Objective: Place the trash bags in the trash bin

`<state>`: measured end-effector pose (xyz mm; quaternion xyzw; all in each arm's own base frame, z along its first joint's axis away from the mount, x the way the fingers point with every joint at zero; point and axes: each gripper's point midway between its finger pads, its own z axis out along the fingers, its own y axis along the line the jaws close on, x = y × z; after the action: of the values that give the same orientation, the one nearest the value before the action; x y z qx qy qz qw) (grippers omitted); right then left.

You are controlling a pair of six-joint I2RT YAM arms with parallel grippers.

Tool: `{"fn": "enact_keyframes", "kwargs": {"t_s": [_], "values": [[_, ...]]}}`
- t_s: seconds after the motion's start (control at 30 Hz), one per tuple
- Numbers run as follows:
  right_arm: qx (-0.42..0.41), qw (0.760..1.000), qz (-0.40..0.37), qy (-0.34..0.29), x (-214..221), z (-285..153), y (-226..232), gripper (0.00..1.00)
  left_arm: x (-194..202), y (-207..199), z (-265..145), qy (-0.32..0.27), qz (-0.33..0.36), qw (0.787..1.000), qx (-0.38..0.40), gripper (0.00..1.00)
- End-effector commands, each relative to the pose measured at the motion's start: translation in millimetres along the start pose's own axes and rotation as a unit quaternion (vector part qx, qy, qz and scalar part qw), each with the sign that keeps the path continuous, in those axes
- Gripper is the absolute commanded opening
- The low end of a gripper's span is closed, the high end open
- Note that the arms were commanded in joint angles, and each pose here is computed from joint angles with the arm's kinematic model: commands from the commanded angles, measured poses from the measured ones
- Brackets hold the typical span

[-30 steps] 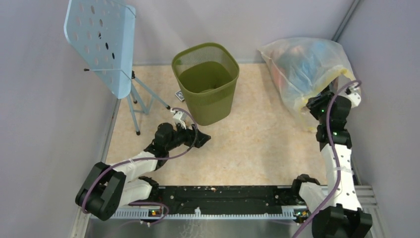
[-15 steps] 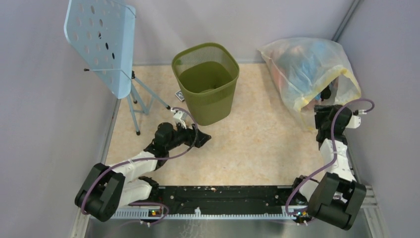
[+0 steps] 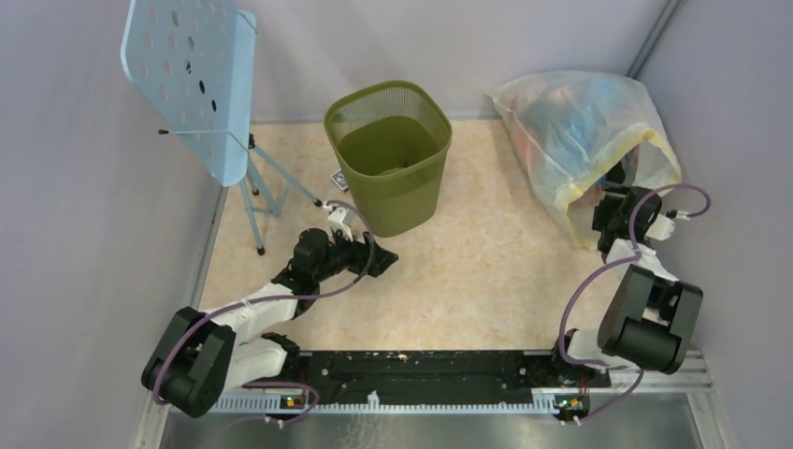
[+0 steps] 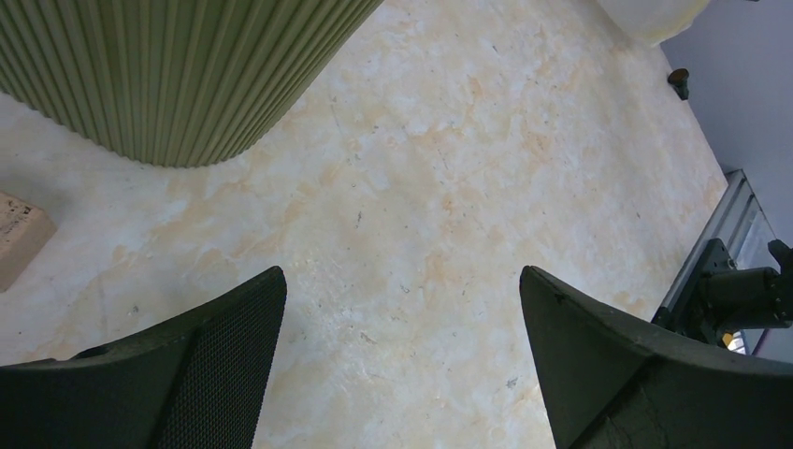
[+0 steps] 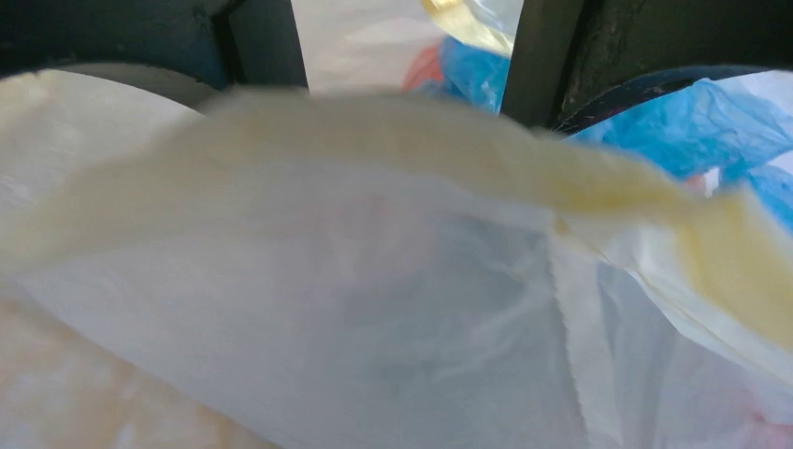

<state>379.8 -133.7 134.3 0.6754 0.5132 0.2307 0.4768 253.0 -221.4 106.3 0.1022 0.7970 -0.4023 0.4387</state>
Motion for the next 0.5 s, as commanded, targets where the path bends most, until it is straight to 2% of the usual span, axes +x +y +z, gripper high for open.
{"fn": "enact_keyframes", "kwargs": {"t_s": [0.0, 0.13, 0.27, 0.33, 0.43, 0.47], "values": [[-0.08, 0.996, 0.023, 0.01, 1.0, 7.3, 69.4, 0.75, -14.7, -2.6, 6.9, -0.01, 0.016, 1.0, 0.0, 0.99], [-0.099, 0.995, 0.033, 0.002, -1.8, 9.6, 81.4, 0.77, -12.5, -0.5, 9.0, -0.004, 0.016, 1.0, -0.004, 0.99], [-0.129, 0.991, 0.015, 0.027, 5.8, 15.4, 102.6, 0.67, -12.4, 1.1, 9.6, -0.003, 0.018, 1.0, -0.007, 0.99], [-0.132, 0.99, -0.004, 0.043, 11.2, 19.2, 111.4, 0.57, -12.8, 1.2, 9.7, -0.003, 0.019, 1.0, -0.008, 0.99], [-0.144, 0.988, -0.01, 0.046, 12.4, 16.4, 118.1, 0.37, -11.5, 3.1, 9.9, -0.001, 0.021, 1.0, -0.012, 0.99], [-0.148, 0.988, -0.013, 0.044, 11.4, 14.0, 119.6, 0.24, -11.7, 3.6, 9.8, -0.001, 0.022, 1.0, -0.014, 0.99]]}}
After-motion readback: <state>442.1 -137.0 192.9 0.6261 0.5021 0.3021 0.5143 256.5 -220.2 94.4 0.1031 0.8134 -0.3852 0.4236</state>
